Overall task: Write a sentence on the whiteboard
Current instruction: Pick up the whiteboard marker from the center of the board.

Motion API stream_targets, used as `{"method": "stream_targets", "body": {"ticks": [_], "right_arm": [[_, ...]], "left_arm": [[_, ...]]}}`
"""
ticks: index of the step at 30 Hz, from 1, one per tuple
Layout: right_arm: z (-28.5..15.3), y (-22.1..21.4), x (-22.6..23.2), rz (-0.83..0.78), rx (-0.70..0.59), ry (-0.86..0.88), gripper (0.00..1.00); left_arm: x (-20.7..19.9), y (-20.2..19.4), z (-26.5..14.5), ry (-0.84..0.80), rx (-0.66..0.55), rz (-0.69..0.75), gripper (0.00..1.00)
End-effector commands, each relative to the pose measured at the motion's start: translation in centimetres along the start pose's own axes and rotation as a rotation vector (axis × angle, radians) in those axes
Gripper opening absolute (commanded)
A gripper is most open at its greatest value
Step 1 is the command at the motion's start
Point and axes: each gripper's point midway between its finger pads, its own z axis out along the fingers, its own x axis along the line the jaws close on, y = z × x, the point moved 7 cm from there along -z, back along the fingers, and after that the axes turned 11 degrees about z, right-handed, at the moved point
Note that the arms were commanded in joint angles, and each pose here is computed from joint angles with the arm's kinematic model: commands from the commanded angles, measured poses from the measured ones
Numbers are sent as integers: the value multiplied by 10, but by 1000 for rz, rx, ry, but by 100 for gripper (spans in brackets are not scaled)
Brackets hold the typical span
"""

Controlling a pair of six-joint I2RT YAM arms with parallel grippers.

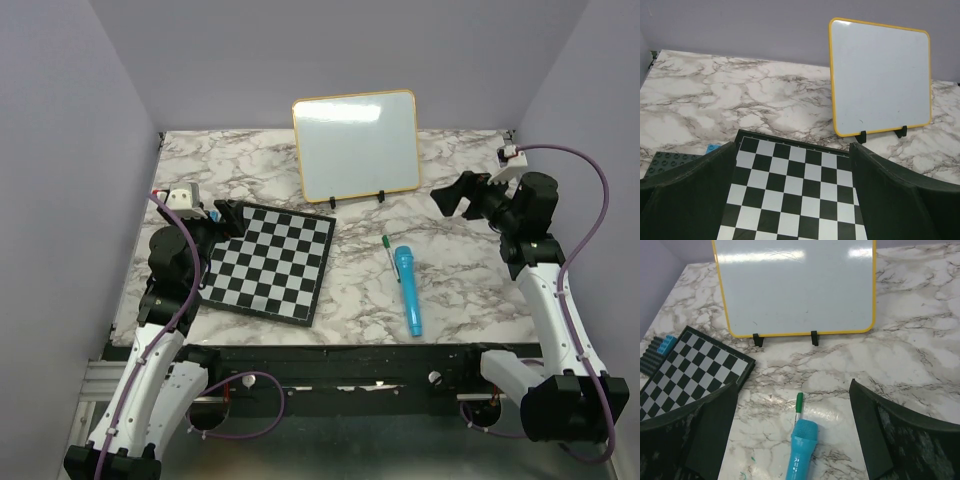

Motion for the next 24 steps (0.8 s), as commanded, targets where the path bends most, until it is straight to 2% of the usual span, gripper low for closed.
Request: {"method": "stream_targets", "body": {"ticks": [1,5,6,7,12,15,19,24], "right_arm": [[-4,-3,4,-21,15,47,100],[-8,-16,14,-162,65,231,100],[-11,-22,23,-190,99,348,100],[-10,-28,23,-243,106,395,100],[-15,-46,30,-287,228,604,100],[-14,-52,34,-253,301,662,100],[0,-79,51,-369,396,625,100],[12,-115,63,-442,512,577,100]], "left_arm": [[-4,3,0,-32,-25,-14,99],[-4,2,1,-32,-22,-14,99],[-4,2,1,-32,-19,-14,99],[-4,1,1,-33,-18,-14,99],[-7,1,3,-61,-17,-16,99],[-9,2,3,-72,-22,-27,99],[-13,4,2,-105,-30,-41,99],[-13,4,2,-108,-29,-36,99]]}}
